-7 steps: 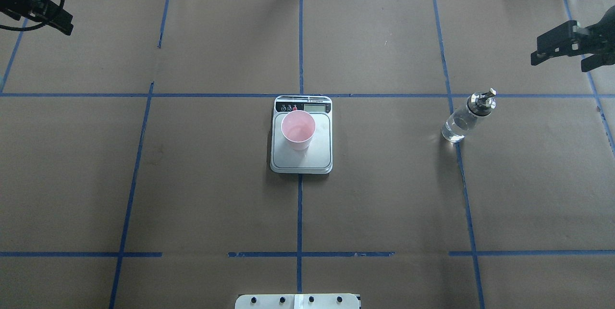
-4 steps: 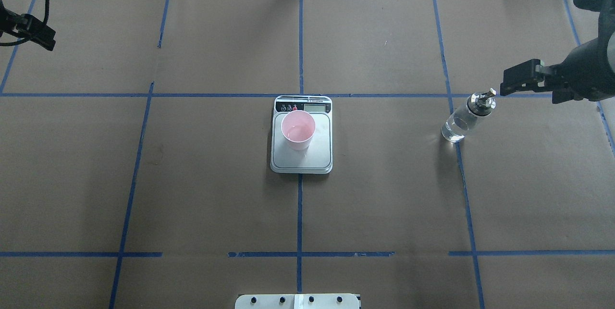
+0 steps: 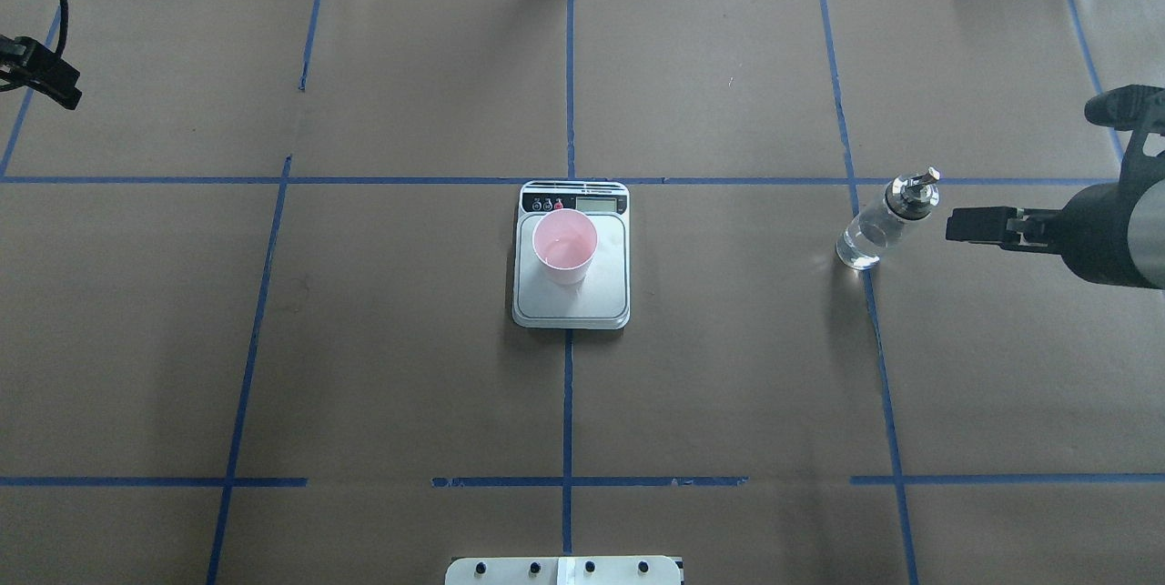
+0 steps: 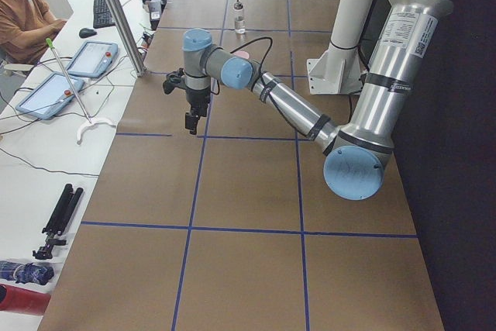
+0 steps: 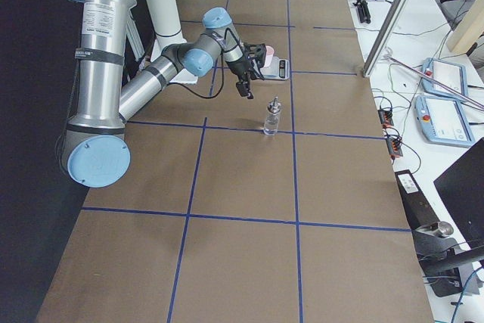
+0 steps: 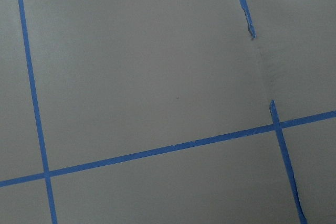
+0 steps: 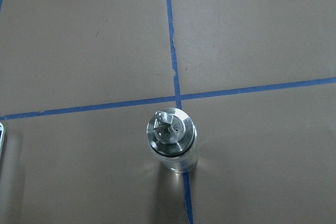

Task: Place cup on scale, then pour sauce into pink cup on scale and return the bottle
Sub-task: 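Retract the left arm while the right gripper moves toward the glass bottle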

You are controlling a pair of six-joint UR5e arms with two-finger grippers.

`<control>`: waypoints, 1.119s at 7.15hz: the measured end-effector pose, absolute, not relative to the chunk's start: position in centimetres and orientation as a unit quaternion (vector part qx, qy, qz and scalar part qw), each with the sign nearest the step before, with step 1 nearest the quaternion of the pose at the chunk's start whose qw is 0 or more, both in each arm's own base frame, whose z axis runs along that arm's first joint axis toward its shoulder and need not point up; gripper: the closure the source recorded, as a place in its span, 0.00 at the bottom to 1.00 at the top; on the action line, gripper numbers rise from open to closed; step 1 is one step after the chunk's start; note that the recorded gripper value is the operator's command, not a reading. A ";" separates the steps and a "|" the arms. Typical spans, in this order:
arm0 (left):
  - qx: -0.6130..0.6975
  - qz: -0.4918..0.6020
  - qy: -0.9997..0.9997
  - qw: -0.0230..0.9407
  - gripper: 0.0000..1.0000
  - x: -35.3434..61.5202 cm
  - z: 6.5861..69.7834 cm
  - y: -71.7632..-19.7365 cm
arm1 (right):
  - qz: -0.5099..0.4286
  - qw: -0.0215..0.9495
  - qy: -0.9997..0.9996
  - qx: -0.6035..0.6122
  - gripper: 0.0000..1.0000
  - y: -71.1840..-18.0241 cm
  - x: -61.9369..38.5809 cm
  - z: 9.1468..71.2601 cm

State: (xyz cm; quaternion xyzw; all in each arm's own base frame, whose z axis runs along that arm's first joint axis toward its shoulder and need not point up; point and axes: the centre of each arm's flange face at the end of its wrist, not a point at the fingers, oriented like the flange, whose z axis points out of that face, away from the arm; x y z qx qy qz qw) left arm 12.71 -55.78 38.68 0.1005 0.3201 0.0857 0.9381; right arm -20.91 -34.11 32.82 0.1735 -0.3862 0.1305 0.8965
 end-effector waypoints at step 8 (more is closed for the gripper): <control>0.093 0.084 0.320 0.939 0.00 12.4 38.8 -55.5 | 0.176 0.857 -0.343 0.342 0.00 -29.0 -28.7 36.3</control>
